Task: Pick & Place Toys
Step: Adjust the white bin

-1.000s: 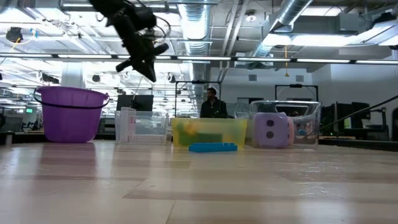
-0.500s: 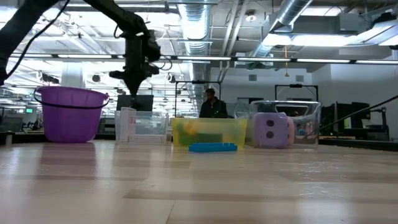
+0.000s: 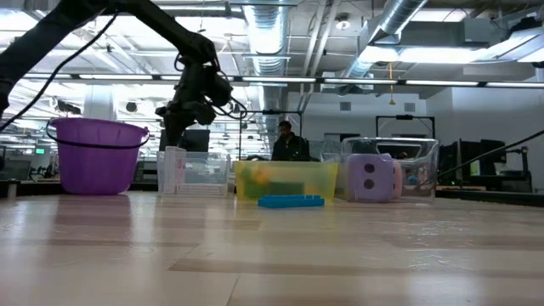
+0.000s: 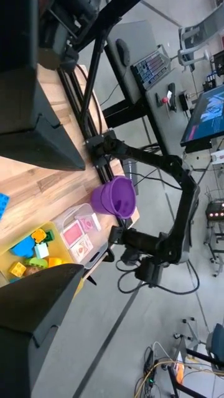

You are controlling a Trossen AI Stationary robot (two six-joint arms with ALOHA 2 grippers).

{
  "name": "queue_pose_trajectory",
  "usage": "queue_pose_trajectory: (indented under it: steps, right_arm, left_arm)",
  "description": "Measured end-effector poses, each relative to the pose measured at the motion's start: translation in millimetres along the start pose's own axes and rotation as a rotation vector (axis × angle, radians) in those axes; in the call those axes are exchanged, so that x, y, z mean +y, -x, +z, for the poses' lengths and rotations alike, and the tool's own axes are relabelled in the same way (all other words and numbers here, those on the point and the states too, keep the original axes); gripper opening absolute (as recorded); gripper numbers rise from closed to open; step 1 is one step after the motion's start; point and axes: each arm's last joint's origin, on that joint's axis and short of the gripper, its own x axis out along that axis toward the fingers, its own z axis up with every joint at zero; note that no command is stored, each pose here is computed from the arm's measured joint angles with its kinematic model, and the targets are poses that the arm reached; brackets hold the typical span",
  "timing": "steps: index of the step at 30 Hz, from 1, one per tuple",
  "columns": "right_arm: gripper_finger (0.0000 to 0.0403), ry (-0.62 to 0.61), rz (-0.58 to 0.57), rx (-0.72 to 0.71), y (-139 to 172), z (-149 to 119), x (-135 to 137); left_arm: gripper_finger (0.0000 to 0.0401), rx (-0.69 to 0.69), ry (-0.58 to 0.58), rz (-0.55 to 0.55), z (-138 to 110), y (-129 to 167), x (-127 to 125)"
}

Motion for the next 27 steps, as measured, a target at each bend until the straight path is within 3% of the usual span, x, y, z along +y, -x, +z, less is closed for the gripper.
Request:
queue_pose_trajectory:
  steps: [12,21,27]
  right_arm:
    - [0.0250,0.010,0.018,0.008,2,-1,1]
    - [0.0250,0.022,0.021,0.016,3,-3,2]
    - [0.0250,0.020,0.020,0.016,3,-3,1]
  left_arm:
    - [0.0000,0.091,-0.132,0.050,4,-14,-33]
    - [0.0000,0.214,-0.218,0.076,-7,-43,-54]
    - [0.0000,0.189,-0.262,0.094,-7,-50,-71]
